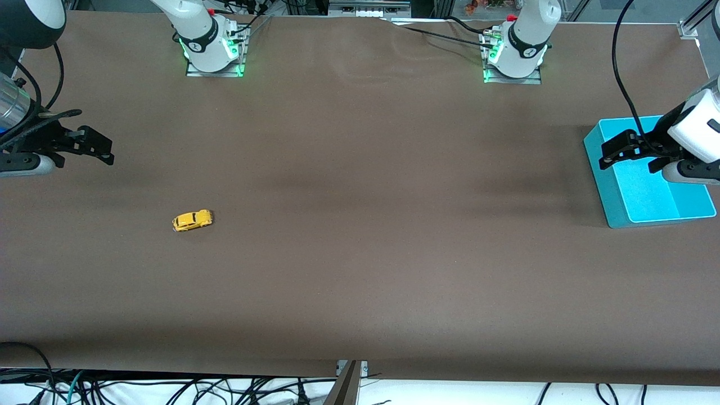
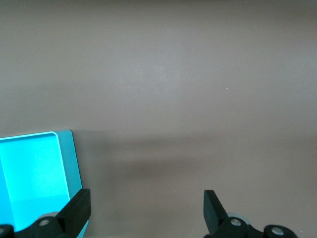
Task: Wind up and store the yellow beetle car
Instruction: 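Move the right gripper toward the yellow beetle car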
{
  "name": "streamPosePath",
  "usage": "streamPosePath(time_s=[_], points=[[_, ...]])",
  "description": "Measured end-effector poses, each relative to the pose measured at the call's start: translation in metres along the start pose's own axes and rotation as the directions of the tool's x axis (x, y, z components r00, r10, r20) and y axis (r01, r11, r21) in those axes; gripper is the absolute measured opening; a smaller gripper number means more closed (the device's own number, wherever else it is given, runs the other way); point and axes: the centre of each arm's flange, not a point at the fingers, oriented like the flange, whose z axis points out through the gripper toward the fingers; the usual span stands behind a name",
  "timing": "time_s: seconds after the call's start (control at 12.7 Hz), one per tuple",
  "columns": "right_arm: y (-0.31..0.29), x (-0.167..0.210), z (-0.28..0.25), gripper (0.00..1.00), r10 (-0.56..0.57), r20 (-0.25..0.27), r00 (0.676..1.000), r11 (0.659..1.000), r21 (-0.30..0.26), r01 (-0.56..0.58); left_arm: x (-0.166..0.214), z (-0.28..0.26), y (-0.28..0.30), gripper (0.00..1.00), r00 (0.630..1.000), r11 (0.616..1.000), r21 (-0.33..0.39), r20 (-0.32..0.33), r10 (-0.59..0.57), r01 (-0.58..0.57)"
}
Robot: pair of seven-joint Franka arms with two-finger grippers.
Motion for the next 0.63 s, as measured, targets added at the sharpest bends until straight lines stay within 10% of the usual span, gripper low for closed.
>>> streamPosePath(time_s=[0.63], points=[[0.0026, -0.0002, 0.0001, 1.00, 0.005, 0.000, 1.000, 1.000, 0.000, -0.005, 0.0000, 0.0000, -0.0004, 1.00, 1.000, 1.000, 0.000, 0.000, -0.001, 0.001]])
